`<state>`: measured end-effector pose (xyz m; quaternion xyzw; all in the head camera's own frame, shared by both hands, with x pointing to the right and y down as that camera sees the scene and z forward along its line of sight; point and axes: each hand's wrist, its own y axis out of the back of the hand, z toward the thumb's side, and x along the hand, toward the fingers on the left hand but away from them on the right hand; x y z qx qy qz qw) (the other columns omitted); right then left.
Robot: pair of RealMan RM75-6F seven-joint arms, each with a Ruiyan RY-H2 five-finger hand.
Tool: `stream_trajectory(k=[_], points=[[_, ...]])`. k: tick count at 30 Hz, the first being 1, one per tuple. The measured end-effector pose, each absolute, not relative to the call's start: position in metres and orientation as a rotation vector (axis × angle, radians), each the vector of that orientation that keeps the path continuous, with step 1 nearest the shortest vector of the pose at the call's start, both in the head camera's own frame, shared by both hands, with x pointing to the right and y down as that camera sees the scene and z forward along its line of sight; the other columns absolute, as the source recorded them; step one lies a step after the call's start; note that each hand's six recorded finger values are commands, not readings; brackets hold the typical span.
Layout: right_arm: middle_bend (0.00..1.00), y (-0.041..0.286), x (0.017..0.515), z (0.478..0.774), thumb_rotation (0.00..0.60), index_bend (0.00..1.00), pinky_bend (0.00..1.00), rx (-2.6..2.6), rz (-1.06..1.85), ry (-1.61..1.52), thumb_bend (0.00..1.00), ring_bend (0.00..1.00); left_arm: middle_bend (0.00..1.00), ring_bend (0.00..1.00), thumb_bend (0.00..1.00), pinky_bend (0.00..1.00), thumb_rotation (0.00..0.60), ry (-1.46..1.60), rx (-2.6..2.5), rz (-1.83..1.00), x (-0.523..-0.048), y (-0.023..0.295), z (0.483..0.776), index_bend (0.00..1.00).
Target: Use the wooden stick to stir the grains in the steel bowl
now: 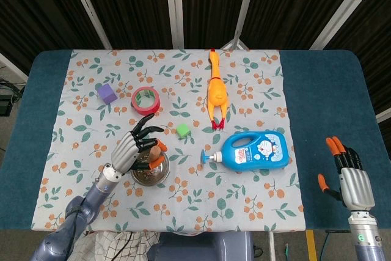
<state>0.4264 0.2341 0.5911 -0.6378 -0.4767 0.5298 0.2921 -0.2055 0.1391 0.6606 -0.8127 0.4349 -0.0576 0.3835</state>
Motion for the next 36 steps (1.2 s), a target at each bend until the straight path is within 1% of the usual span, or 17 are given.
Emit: stream_trajectory(k=[6,14,21,27,31,36], points=[[0.00,0.234,0.426,0.590,0.600,0.00,0.00,-1.700,1.407,-1.271,0.45,0.00,0.77,0.29,1.00,0.00,0.600,1.136,-2.053,-0.114,-0.205,0.135,0.654,0.51],[0.00,0.234,0.425,0.589,0.600,0.00,0.00,-1.700,1.396,-1.272,0.45,0.00,0.76,0.29,1.00,0.00,0.600,1.183,-1.979,0.008,-0.201,0.119,0.630,0.51],[0.00,0.234,0.427,0.587,0.600,0.00,0.00,-1.699,1.383,-1.280,0.45,0.00,0.77,0.29,1.00,0.00,0.600,1.135,-1.865,0.046,-0.209,0.101,0.609,0.51],[0.00,0.234,0.430,0.583,0.600,0.00,0.00,-1.691,1.369,-1.297,0.45,0.00,0.79,0.29,1.00,0.00,0.600,1.027,-1.745,0.011,-0.229,0.088,0.594,0.52],[0.00,0.235,0.430,0.582,0.600,0.00,0.00,-1.683,1.365,-1.294,0.45,0.00,0.79,0.29,1.00,0.00,0.600,0.923,-1.665,-0.057,-0.250,0.083,0.588,0.53],[0.00,0.236,0.431,0.581,0.600,0.00,0.00,-1.676,1.367,-1.294,0.45,0.00,0.79,0.29,1.00,0.00,0.600,0.812,-1.587,-0.170,-0.282,0.085,0.587,0.53]])
